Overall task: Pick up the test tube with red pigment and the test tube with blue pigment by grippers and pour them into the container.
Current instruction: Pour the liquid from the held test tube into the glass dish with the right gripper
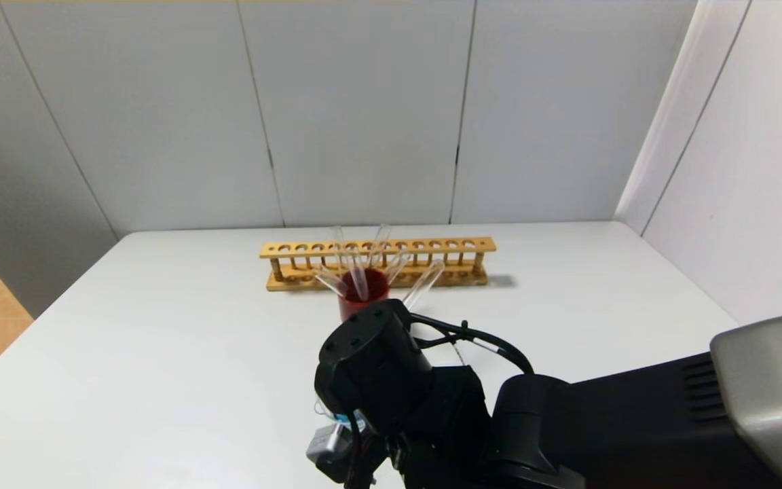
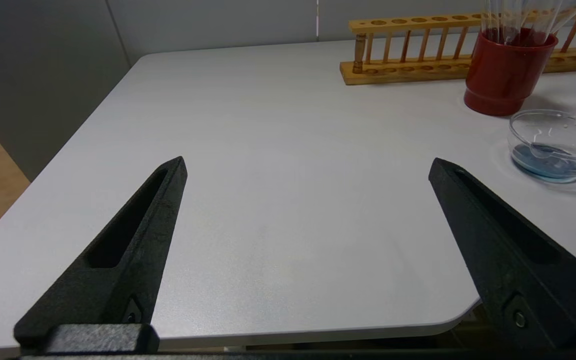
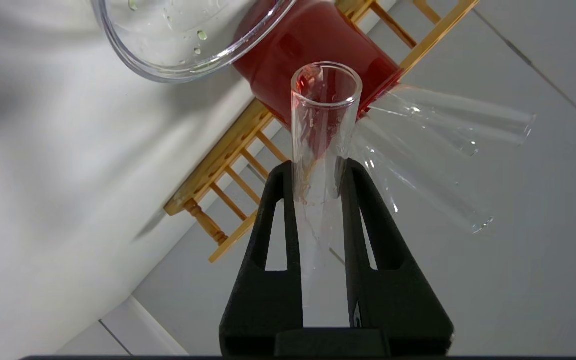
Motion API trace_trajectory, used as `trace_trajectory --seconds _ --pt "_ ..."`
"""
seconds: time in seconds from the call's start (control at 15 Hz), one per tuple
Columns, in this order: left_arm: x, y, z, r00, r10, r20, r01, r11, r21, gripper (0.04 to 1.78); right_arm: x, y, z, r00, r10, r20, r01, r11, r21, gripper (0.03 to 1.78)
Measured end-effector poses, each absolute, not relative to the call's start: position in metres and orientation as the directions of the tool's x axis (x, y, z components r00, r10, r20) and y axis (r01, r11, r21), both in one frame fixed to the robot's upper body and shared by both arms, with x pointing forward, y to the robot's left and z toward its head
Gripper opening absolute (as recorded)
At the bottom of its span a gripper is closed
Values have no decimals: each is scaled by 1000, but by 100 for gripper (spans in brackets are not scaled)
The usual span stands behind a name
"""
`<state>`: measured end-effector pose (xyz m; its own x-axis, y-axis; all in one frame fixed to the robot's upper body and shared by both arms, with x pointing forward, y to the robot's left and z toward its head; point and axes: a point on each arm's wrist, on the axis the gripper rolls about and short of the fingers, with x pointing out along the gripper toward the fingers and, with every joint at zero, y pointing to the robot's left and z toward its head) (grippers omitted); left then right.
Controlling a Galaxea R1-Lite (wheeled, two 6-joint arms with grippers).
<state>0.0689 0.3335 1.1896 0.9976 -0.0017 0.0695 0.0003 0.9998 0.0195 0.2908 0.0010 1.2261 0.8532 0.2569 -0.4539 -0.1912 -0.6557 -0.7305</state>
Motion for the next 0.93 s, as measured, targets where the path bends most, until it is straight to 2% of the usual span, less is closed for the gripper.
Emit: trace_trajectory --seconds 0.93 --pt "69 334 1190 998 -2 70 0 1000 20 171 284 6 1227 863 251 -439 -147 -705 -694 26"
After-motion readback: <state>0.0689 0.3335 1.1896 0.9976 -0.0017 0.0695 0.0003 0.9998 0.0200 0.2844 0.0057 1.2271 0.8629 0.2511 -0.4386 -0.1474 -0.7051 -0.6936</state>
